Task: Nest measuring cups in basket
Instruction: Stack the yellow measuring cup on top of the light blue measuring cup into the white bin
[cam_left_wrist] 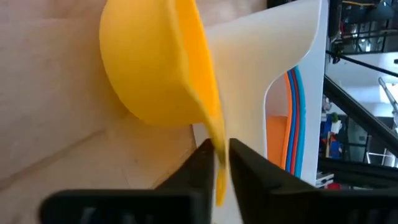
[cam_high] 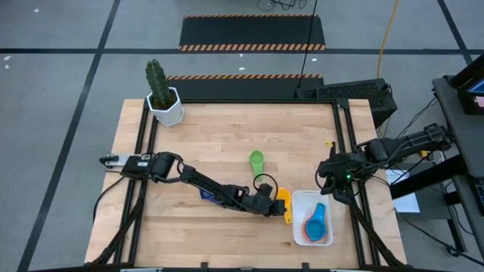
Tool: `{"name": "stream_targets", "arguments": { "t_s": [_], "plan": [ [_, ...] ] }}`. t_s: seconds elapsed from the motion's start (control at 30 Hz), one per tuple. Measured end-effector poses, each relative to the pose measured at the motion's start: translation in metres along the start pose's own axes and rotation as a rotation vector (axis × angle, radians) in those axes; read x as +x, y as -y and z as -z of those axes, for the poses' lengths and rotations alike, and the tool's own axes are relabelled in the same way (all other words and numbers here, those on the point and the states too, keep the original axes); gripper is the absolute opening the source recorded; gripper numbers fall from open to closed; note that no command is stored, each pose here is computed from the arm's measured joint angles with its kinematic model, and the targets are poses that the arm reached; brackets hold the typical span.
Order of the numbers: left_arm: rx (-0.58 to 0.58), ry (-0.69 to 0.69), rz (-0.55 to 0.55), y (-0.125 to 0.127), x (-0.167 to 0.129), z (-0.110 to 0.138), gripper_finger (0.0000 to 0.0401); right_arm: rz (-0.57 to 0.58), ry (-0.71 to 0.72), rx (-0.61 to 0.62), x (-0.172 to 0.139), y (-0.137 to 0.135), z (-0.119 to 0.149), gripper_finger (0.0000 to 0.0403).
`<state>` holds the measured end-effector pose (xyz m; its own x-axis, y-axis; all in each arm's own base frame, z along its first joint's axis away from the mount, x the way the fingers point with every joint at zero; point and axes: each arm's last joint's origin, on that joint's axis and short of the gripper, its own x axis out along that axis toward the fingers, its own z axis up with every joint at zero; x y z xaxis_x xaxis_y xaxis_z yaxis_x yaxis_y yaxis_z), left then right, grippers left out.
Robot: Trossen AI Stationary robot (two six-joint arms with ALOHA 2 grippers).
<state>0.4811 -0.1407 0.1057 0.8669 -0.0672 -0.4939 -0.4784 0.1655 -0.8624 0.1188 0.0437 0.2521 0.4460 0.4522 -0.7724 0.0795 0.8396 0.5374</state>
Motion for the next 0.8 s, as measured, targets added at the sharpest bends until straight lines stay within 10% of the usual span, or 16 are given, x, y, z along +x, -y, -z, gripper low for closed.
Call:
{"name": "stream_targets", "arguments": {
  "t_s": [0.8],
  "plan": [
    [0.153,0.053,-0.109,0.013,-0.020,-0.016,0.0005,-0.041,0.056,0.125,-0.010,-0.001,0.004,0.0000]
  ]
}}
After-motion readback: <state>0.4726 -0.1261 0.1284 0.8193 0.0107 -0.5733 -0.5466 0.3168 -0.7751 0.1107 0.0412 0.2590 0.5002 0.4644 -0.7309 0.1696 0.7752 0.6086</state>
